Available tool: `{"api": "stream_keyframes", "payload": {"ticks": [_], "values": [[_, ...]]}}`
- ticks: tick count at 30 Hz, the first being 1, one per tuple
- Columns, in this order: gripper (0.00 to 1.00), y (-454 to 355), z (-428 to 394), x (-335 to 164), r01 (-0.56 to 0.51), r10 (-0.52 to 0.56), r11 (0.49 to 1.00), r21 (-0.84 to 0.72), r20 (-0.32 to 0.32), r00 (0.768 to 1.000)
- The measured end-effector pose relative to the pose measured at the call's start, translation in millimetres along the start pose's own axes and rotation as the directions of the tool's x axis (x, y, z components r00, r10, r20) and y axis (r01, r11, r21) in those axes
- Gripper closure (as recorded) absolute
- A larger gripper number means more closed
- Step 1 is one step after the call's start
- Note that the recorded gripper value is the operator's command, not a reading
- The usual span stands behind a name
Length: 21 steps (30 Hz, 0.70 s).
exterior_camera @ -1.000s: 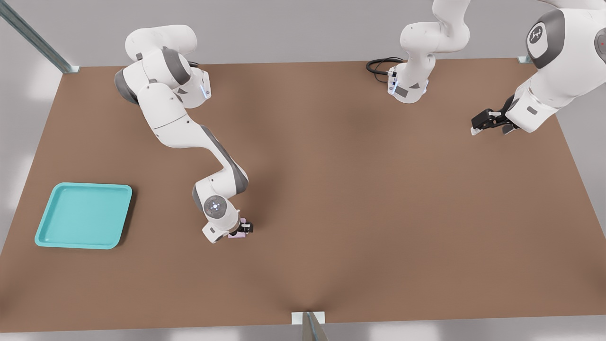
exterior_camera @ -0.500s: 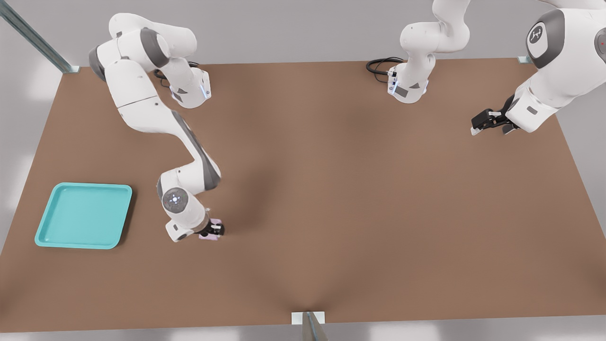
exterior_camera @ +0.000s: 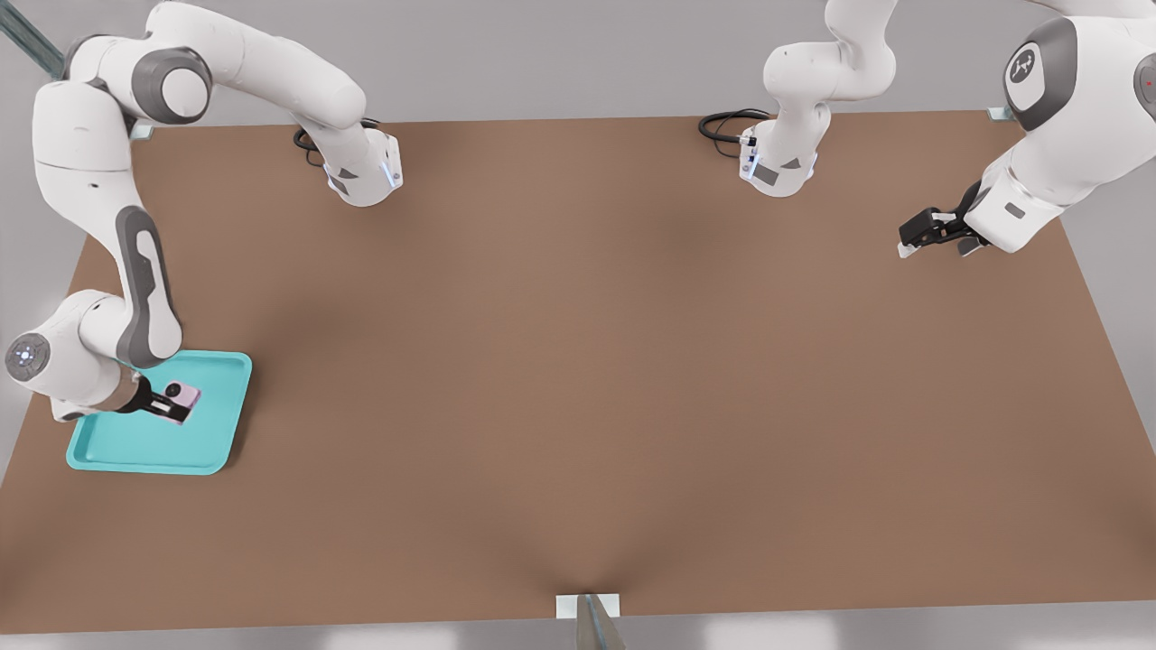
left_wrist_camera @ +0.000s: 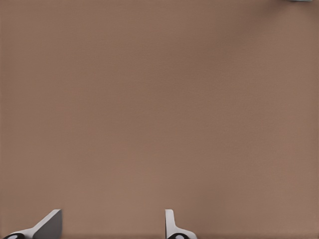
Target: Keep left arm still and place phone on the tray with right arm
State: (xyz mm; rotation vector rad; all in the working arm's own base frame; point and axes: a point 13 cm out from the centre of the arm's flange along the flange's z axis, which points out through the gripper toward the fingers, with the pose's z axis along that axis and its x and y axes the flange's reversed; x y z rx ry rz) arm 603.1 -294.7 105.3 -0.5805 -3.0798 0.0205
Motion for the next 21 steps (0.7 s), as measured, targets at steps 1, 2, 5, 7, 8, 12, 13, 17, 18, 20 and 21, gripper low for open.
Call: {"api": "stream_keyframes", "payload": {"ticks": [1, 2, 5, 7, 8, 12, 13, 17, 18, 20, 21], "values": [[0.18, -4.3, 8.4, -0.9, 0.025, -0.025, 1.0, -0.003, -0.006, 1.0], [0.13, -6.1, 17.1, -0.3, 0.052, -0.052, 0.999, -0.007, -0.012, 0.999], [0.0, -4.7, 30.7, 0.8, 0.129, -0.129, 0.992, -0.015, -0.02, 0.991], [0.0, -6.1, 14.1, -11.2, 0.173, -0.173, 0.985, -0.005, 0.012, 0.985], [0.0, -5.1, -19.6, -22.9, 0.198, -0.199, 0.98, 0.015, 0.052, 0.979], [0.0, 119.9, -248.0, -69.0, 0.361, -0.382, 0.924, 0.127, 0.24, 0.892], [0.0, 168.0, -300.9, -55.1, 0.407, -0.434, 0.9, 0.153, 0.26, 0.863], [0.0, 257.1, -410.8, 30.7, 0.471, -0.484, 0.875, 0.115, 0.259, 0.836], [0.0, 260.5, -409.0, 40.3, 0.468, -0.476, 0.879, 0.091, 0.234, 0.848], [0.0, 260.1, -400.9, 60.2, 0.46, -0.462, 0.886, 0.054, 0.177, 0.869], [0.0, 258.7, -395.5, 68.4, 0.456, -0.457, 0.889, 0.041, 0.149, 0.877]]}}
